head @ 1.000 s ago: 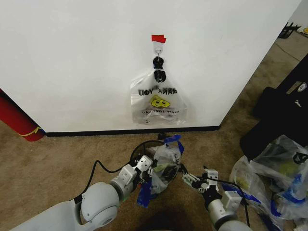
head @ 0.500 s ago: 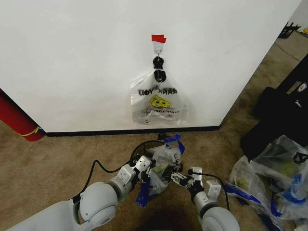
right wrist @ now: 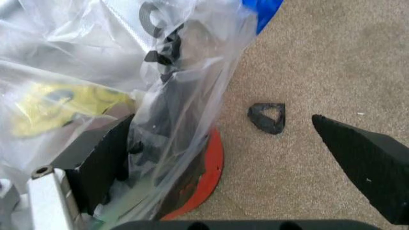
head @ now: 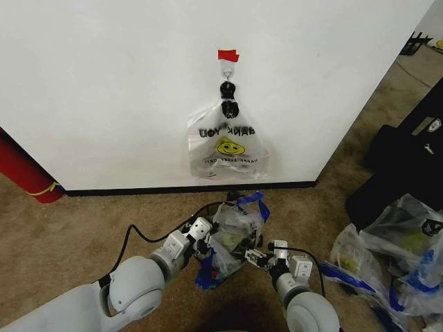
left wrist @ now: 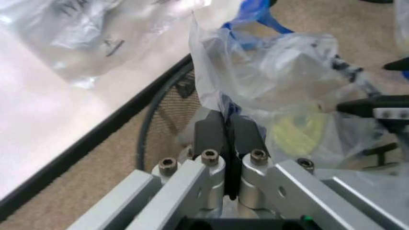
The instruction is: Pick up the garbage bag from the wall and place it over the trash bin.
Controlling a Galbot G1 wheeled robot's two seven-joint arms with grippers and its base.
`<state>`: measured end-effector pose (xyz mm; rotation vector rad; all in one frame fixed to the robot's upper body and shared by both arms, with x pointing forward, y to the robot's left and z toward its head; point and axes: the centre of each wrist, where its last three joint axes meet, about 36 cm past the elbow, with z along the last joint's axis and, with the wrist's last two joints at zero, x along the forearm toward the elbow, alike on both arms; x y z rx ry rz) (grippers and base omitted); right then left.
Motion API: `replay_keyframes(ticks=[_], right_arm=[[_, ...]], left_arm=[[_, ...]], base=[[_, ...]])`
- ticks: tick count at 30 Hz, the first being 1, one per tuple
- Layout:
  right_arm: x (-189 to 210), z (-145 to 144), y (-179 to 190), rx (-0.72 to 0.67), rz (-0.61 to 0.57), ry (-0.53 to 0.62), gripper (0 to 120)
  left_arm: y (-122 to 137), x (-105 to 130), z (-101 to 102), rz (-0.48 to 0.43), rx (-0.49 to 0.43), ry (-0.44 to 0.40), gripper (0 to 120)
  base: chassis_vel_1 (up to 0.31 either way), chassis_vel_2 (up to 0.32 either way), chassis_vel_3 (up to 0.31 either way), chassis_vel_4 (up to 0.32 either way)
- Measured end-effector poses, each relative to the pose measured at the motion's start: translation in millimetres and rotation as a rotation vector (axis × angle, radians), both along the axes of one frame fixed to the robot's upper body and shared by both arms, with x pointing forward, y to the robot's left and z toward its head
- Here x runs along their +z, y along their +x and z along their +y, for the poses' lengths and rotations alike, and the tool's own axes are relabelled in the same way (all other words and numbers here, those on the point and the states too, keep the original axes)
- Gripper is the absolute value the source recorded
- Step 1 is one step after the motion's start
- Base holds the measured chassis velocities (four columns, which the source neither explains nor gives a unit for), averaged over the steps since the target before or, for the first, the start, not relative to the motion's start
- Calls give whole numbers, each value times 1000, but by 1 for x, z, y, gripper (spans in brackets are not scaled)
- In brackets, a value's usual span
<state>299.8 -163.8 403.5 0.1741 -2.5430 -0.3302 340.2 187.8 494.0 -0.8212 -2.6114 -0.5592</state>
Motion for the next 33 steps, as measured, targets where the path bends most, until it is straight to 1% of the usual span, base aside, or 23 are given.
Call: replay_keyframes(ticks=[10,17,26,31,32,33], right_arm=[[2,-3,-1,-10,-2,2,100],[8,-10,-4,-22,-6,16,100],[10,-15,-5,-30,-6,18,100],[13,-17,-2,-21,-9,38,100],[13,-16,0,-16,-6,48,98],[13,-16,0,-16,-6,48,98]], left_arm=[[2,-1,9,-10,21,35,0],[2,-6,10,-8,48,44,0],[3,-7,11,-4,67,62,0],[-8,-3,6,3,41,29,0],[-10,-3,4,7,34,21,0],[-10,-3,4,7,34,21,0]], base=[[0,0,0,0],[0,0,0,0],[0,0,0,0],[0,0,0,0],[0,0,0,0],[0,0,0,0]])
